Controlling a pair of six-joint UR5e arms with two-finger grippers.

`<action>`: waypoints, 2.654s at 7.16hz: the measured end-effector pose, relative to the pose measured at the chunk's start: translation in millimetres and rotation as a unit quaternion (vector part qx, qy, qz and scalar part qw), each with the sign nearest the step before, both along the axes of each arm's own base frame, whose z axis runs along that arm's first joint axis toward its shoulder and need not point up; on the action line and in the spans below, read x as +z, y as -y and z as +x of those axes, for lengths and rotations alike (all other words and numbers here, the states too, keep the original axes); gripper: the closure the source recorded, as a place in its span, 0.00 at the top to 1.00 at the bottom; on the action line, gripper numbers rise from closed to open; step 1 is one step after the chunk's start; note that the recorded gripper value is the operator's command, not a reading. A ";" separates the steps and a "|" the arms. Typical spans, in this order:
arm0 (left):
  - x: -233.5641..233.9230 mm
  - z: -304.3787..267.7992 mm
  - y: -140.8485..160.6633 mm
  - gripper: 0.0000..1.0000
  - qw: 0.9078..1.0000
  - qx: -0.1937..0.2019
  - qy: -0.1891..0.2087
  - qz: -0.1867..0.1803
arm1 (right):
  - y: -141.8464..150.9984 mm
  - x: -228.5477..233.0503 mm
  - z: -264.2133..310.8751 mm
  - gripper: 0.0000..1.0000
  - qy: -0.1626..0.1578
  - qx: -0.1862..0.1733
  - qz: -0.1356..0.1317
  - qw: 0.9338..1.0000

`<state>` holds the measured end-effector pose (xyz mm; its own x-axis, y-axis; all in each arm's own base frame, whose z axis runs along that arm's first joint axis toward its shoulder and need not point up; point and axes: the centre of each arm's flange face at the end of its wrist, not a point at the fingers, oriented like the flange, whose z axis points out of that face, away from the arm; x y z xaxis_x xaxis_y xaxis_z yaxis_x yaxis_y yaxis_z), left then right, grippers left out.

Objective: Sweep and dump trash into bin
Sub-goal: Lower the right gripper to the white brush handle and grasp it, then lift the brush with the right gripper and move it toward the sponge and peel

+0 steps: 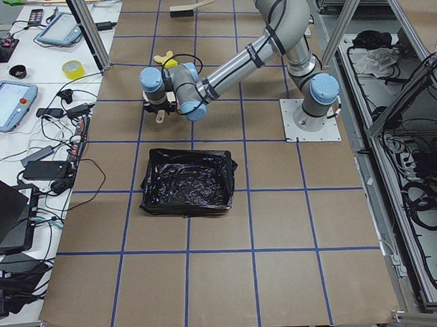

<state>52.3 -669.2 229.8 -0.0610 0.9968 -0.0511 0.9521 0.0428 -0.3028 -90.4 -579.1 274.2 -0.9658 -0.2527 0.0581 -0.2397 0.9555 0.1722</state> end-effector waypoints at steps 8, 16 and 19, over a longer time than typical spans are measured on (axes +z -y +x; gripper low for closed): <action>-5.4 2.9 -0.1 0.23 1.000 -0.003 0.013 0.008 | -45.5 -52.7 -11.4 0.49 0.008 -0.015 0.031 0.999; 2.6 3.2 -8.1 0.00 0.998 -0.010 0.048 0.029 | -39.0 -10.2 19.8 0.00 -0.007 -0.040 -0.006 0.999; 6.3 -7.3 -9.1 0.00 0.998 -0.018 0.056 0.030 | 3.0 9.7 179.3 0.00 -0.037 -0.080 -0.019 0.996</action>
<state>45.0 -660.1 236.1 -0.0233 0.9997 0.0034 0.9812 0.0235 -0.1913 88.9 -582.1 284.0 -0.9863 -0.0919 0.1372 -0.0717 0.9867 0.1460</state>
